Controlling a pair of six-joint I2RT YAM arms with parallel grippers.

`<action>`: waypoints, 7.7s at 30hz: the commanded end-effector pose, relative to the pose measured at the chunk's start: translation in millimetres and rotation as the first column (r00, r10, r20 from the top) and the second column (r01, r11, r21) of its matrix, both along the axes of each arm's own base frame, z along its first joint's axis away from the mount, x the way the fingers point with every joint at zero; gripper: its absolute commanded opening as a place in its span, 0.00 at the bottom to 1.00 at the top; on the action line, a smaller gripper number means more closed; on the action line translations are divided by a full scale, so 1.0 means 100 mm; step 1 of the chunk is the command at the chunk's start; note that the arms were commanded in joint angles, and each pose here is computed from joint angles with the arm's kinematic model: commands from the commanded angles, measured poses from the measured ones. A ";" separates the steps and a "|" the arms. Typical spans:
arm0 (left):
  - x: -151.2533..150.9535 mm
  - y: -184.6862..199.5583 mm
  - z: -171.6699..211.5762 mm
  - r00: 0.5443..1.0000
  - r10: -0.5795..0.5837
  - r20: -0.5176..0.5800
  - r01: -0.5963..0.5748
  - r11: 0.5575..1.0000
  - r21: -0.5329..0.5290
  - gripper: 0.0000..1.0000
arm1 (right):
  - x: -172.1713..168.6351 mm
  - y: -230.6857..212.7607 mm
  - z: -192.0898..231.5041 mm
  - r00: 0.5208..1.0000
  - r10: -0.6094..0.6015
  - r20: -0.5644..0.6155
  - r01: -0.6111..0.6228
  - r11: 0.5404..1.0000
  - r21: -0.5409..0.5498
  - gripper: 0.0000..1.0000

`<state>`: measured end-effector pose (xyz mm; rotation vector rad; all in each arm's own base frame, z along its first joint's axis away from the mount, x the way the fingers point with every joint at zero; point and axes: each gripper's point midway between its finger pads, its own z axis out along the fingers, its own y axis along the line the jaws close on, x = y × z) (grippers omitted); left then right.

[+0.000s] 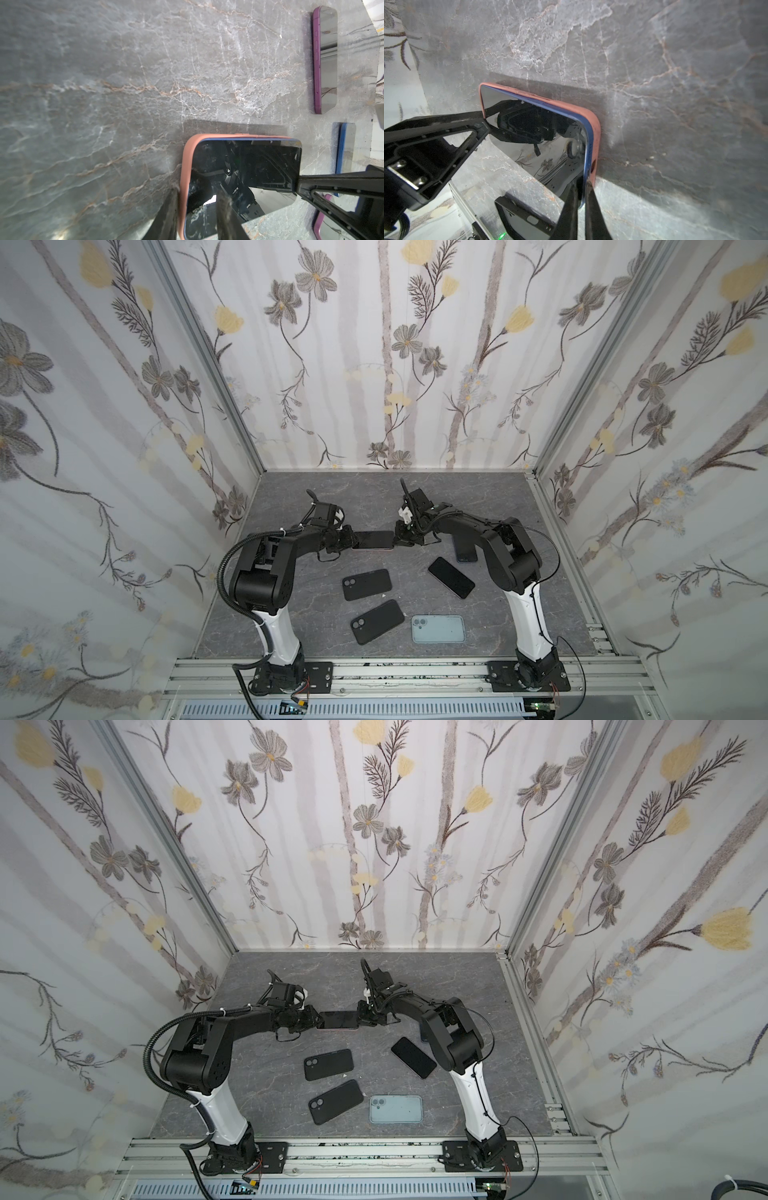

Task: Put the phone into the phone case

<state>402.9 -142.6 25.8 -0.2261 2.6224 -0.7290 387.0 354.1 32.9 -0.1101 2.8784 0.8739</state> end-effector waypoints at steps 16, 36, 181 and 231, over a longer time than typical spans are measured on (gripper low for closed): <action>-0.14 -0.04 -0.05 0.998 -0.023 -0.051 0.023 1.000 -0.011 0.31 | -0.30 -0.32 -0.61 0.994 0.041 -0.098 -0.067 0.958 -0.277 0.09; -0.14 -0.03 -0.07 0.998 -0.023 -0.054 0.023 1.000 -0.008 0.30 | -0.48 -0.51 -1.05 0.985 0.052 -0.167 -0.114 0.915 -0.388 0.06; 0.22 0.11 0.01 0.999 0.033 -0.028 -0.032 0.999 0.031 0.27 | 0.35 0.04 -0.01 0.993 0.113 0.043 -0.099 0.963 -0.250 0.12; 0.14 -0.22 1.24 0.866 -0.332 0.374 0.169 0.898 0.406 0.43 | 0.52 -0.14 1.34 0.894 0.185 0.408 -0.072 0.958 -0.277 0.28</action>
